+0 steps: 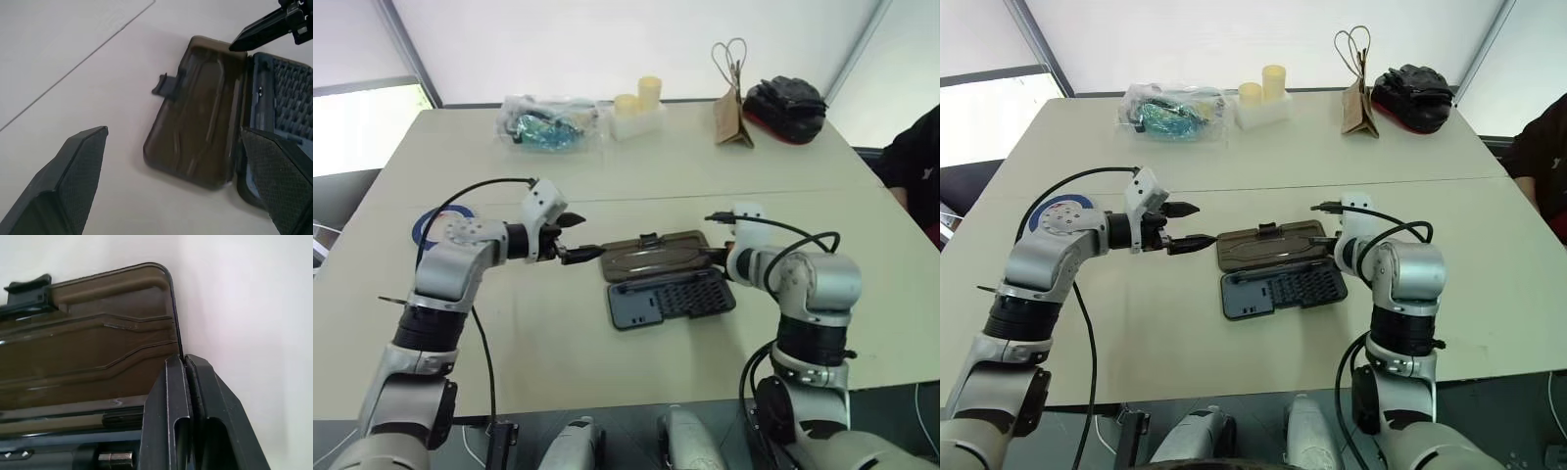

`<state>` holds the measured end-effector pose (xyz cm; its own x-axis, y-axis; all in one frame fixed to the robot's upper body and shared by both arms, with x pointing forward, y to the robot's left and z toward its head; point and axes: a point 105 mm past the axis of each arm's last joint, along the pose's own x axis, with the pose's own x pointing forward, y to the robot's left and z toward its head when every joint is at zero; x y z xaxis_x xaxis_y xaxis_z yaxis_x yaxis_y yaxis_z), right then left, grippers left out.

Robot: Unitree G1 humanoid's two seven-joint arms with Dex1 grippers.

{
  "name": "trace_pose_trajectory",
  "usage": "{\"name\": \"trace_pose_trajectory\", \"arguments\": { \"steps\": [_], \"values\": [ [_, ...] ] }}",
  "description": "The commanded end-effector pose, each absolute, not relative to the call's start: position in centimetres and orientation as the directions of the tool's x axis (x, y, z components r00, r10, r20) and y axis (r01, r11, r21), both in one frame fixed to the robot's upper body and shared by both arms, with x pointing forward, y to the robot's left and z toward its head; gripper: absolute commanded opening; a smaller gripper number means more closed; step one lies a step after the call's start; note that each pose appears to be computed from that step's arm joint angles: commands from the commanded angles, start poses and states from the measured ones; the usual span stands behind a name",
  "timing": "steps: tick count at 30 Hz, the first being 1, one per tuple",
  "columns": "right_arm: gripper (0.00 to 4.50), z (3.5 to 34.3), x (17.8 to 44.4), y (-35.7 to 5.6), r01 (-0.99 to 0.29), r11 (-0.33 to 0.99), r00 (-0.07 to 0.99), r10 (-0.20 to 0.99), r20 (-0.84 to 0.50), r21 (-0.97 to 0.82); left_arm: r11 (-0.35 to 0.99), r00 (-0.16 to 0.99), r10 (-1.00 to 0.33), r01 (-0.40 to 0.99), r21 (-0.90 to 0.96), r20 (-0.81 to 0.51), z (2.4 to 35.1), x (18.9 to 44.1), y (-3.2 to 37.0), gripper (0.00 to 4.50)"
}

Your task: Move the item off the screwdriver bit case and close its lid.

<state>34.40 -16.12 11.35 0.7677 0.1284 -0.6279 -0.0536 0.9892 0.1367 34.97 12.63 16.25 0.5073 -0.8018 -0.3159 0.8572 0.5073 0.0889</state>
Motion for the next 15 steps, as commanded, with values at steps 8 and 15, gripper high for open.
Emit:
{"name": "trace_pose_trajectory", "arguments": {
  "steps": [8, 15],
  "values": [
    [0.07, 13.6, 35.7, -19.7, 0.01, 0.999, 0.812, 0.02, -0.584, 0.047, 0.517, 0.531, -0.794, 0.846, 0.129, -0.295, 17.2, 35.3, 12.6, 4.5],
    [2.96, 15.4, 36.1, -19.6, -0.02, 0.999, 0.819, 0.038, -0.572, 0.038, 0.53, 0.542, -0.786, 0.838, 0.127, -0.297, 16.9, 35.3, 13.1, 4.5]
  ]
}}
